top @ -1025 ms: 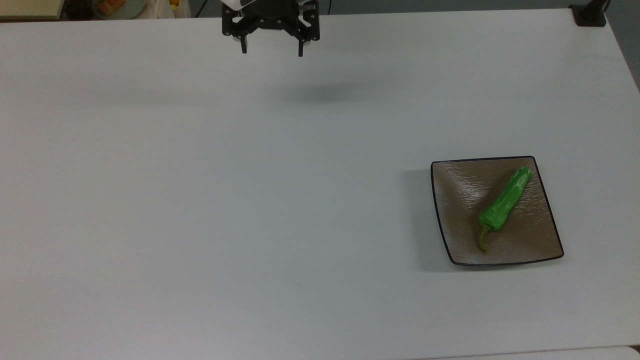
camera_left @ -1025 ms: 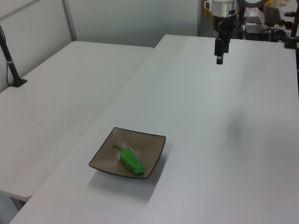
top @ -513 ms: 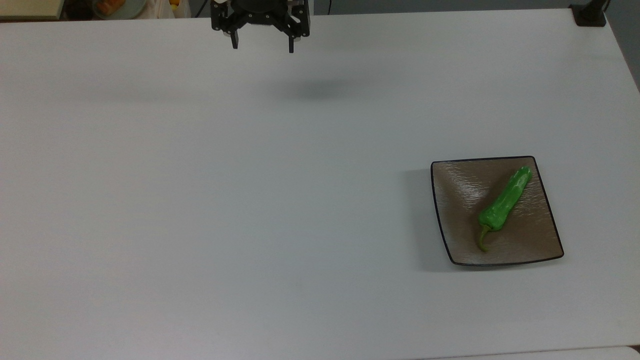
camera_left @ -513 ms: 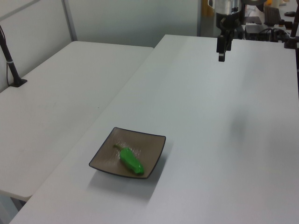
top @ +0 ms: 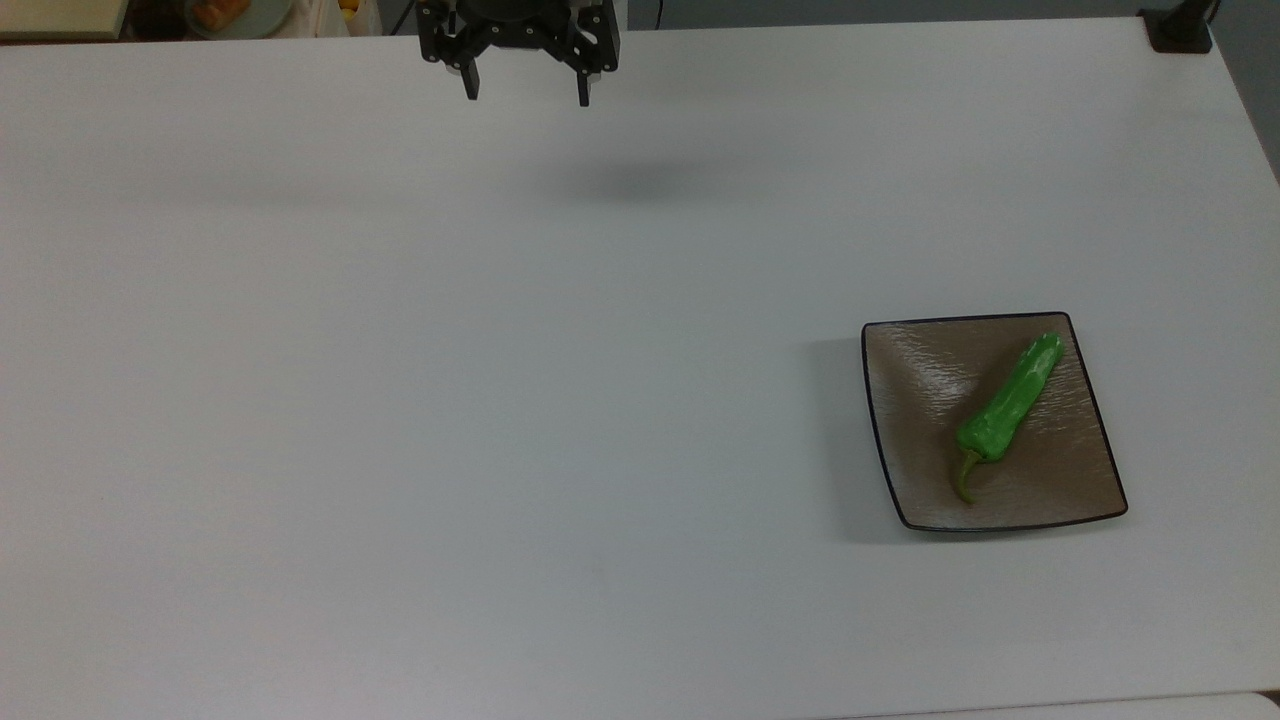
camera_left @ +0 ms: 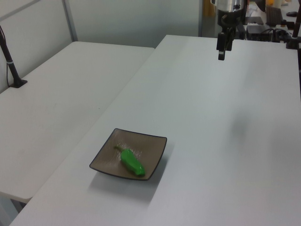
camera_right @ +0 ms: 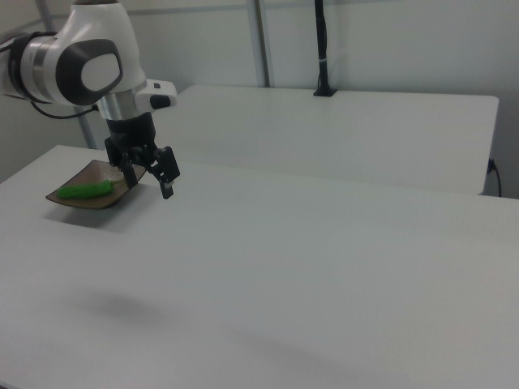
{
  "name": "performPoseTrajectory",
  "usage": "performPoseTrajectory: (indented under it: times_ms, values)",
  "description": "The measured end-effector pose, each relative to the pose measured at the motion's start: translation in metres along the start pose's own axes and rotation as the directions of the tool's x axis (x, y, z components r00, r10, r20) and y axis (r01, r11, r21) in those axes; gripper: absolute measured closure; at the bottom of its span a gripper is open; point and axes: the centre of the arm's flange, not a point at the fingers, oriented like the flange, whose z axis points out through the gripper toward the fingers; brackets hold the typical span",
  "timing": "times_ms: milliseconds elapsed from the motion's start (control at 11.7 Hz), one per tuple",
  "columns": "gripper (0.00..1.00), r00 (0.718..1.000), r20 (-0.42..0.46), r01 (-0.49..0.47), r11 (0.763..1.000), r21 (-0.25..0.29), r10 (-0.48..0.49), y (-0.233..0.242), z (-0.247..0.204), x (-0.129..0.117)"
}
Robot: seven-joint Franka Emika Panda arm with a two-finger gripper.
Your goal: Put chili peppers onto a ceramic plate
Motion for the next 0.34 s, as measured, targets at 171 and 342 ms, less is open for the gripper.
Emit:
performPoseTrajectory:
  times_ms: [171, 342]
  values:
    - [0.00, 1.000, -0.001, 0.000, 1.000, 0.000, 0.000, -0.0002, -0.0003, -0.0001]
    - [0.00, 1.000, -0.002, 0.001, 1.000, 0.000, -0.001, -0.0003, -0.0008, -0.0003]
